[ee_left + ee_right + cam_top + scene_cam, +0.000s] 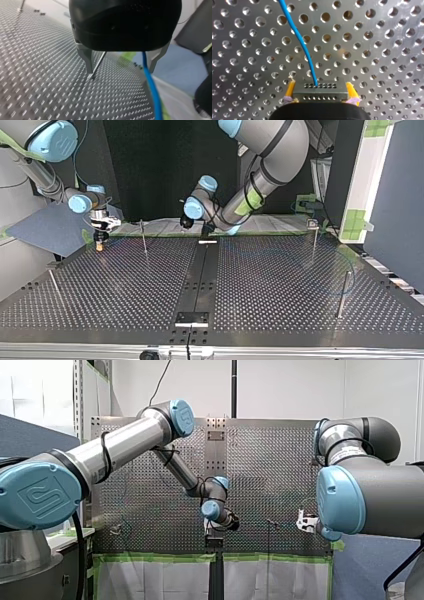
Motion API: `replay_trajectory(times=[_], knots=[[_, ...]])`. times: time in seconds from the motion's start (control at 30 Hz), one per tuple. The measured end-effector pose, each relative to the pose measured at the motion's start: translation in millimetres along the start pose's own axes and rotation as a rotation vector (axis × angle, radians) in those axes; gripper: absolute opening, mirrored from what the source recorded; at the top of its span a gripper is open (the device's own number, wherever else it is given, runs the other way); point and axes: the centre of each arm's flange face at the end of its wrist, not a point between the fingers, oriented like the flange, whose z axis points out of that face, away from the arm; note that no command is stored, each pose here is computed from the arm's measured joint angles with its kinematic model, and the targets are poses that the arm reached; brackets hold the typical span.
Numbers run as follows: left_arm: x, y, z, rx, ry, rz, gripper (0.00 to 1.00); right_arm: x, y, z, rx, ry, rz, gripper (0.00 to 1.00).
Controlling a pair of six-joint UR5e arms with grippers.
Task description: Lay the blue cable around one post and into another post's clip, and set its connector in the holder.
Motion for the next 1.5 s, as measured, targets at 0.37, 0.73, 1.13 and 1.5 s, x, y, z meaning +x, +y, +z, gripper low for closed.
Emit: replay_trajectory(times=[0.37, 0.73, 1.13, 1.5], knots=[[1.9, -61.6, -28.2, 0.080, 0.052, 0.120, 1.00, -0.5, -2.3, 0.0, 0.003, -0.003, 0.001, 0.00], [22.4, -139.7, -52.3, 0.263, 0.041, 0.222, 1.00, -1.7, -2.7, -0.5, 0.004, -0.006, 0.002, 0.00], [10.3, -139.0, -40.6, 0.216, -0.072, 0.103, 1.00, -2.6, -6.3, -0.2, 0.009, -0.005, 0.001, 0.00], [4.7, -119.3, -35.9, 0.116, -0.085, 0.058, 1.00, -3.0, -8.6, -0.1, 0.012, -0.007, 0.002, 0.00]])
